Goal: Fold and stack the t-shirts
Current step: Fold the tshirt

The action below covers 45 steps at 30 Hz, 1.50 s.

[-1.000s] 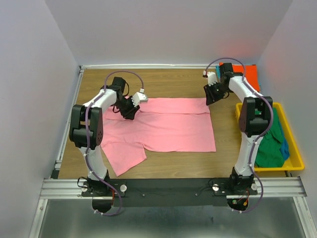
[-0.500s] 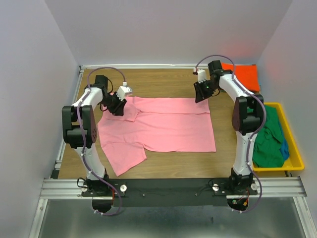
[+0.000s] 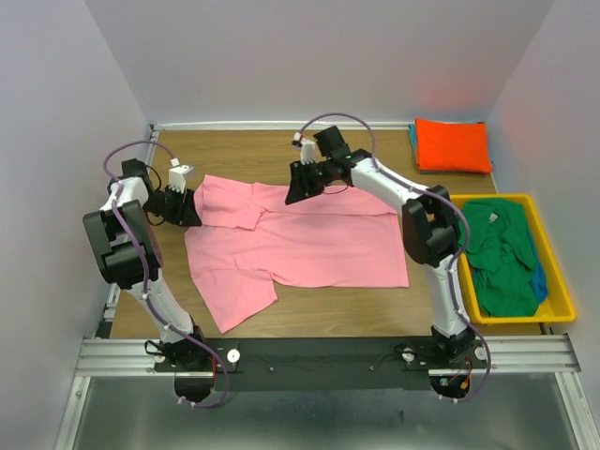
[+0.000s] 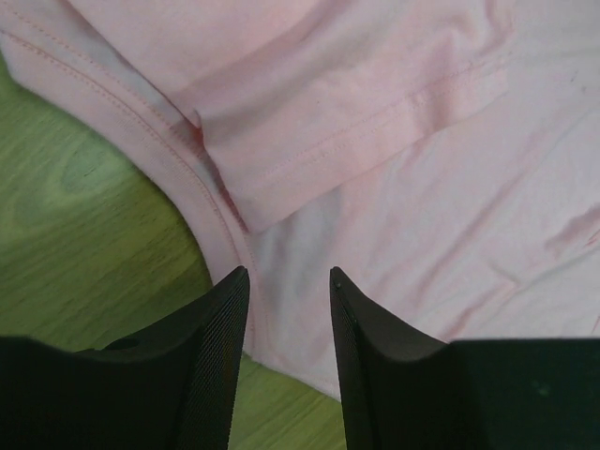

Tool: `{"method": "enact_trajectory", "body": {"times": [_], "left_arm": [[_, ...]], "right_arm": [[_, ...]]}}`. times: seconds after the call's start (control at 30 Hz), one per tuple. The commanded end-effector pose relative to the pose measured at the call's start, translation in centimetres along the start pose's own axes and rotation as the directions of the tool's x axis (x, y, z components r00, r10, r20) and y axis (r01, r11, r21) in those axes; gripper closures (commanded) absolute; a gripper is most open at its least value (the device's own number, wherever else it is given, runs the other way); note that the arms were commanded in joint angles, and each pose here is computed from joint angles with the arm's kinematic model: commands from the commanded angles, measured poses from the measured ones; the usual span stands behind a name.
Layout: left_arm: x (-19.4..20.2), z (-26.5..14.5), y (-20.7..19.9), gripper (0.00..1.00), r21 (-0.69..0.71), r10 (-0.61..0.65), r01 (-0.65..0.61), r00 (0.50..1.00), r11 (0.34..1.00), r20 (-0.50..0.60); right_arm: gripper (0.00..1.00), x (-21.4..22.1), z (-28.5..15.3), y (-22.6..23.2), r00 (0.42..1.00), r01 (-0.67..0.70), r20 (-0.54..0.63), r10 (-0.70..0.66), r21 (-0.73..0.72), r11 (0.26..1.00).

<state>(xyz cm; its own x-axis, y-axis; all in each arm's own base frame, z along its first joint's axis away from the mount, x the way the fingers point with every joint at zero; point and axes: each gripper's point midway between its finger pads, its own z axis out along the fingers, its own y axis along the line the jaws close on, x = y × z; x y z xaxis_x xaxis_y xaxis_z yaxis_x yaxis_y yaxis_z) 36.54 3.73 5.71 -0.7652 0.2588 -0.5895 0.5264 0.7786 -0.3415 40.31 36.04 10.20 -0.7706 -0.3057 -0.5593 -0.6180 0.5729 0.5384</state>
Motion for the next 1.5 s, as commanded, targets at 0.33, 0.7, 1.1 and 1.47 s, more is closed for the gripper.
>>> {"method": "enact_trajectory", "body": {"times": [0.33,0.7,1.1,1.47], "left_arm": [[-1.8,1.7,0.8,0.55,0.042,-0.169,0.166,0.980,0.985,0.107],[-0.4,3.1,2.0,0.61,0.014,-0.220,0.220,0.972,0.975,0.086],[0.4,3.4,2.3,0.71,-0.005,-0.230,0.231,0.971,0.973,0.070],[-0.2,2.9,2.1,0.81,-0.013,-0.209,0.211,0.974,0.977,0.083]], "right_arm": [[0.54,1.5,9.5,1.9,0.984,-0.178,-0.048,0.174,-0.088,0.980],[0.55,3.2,10.9,3.6,0.974,-0.217,-0.086,0.208,-0.112,0.970],[0.55,4.5,12.4,5.5,0.971,-0.221,-0.120,0.205,-0.138,0.966],[0.54,4.8,13.5,6.5,0.971,-0.222,-0.125,0.204,-0.146,0.964]]}}
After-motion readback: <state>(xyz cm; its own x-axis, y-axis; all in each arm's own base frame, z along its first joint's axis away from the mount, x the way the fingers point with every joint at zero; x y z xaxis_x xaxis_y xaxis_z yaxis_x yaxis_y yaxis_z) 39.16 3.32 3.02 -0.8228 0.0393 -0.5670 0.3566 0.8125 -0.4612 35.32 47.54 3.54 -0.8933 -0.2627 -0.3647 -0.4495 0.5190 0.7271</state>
